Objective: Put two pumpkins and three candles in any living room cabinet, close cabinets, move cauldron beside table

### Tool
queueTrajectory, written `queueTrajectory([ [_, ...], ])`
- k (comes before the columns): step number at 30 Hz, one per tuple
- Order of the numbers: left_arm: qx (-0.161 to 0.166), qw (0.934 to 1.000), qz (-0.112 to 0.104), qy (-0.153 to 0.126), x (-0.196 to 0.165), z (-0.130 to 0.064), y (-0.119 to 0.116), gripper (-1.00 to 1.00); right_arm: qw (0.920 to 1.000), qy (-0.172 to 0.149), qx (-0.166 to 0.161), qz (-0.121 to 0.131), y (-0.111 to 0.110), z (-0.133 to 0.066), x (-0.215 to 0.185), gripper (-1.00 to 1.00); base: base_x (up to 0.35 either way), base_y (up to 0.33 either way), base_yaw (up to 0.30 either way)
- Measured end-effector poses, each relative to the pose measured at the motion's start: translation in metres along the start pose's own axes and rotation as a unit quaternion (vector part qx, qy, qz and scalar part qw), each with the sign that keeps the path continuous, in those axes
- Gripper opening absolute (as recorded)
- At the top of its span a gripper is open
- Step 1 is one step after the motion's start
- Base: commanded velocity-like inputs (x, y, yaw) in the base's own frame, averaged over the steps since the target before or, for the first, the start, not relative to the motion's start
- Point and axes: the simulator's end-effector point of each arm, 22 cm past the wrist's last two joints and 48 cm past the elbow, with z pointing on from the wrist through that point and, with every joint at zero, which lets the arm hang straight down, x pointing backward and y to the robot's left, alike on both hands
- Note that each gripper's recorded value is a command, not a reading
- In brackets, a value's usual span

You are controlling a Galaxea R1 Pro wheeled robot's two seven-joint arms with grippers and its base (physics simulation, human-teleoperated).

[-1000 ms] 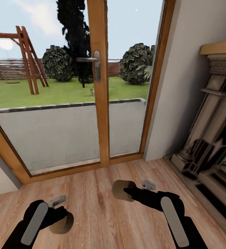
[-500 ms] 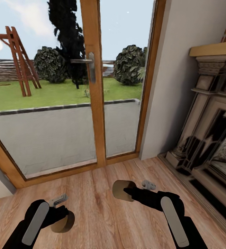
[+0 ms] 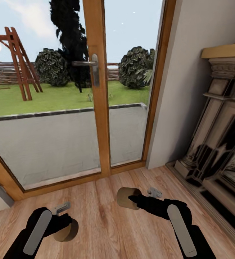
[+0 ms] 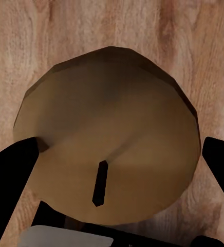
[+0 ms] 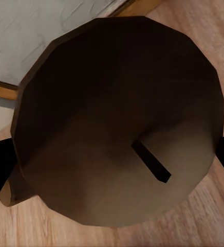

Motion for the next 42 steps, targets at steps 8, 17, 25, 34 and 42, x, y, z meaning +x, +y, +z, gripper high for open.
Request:
queueTrajectory([
  [8,0.002,1.0,0.006,-0.004,-0.0018,-0.0019,-0.004,-1.0,1.0,0.0,-0.001,0.001,0.0008,0.0002,0.0001,-1.0,0.006,-0.005,0.0],
  [17,0.005,0.9999,0.007,-0.011,-0.0063,-0.0057,-0.0068,-1.0,1.0,0.0,-0.002,0.001,0.0013,0.0003,0.0002,-1.0,0.0,0.0,0.0],
  [25,0.007,0.9999,0.006,-0.011,-0.0063,-0.0056,-0.0076,-1.0,1.0,0.0,0.0,0.0,0.0006,0.0003,0.0003,-1.0,0.0,-0.151,0.0],
  [34,0.006,0.9999,0.007,-0.012,-0.0066,-0.006,-0.0076,-1.0,1.0,0.0,-0.001,0.0,0.0007,0.0002,0.0001,-1.0,0.0,-0.124,0.0],
  [42,0.004,0.9999,0.009,-0.012,-0.0068,-0.0061,-0.007,-1.0,1.0,0.0,-0.003,0.002,0.0014,0.0004,0.0,-1.0,-0.119,-0.05,0.0],
])
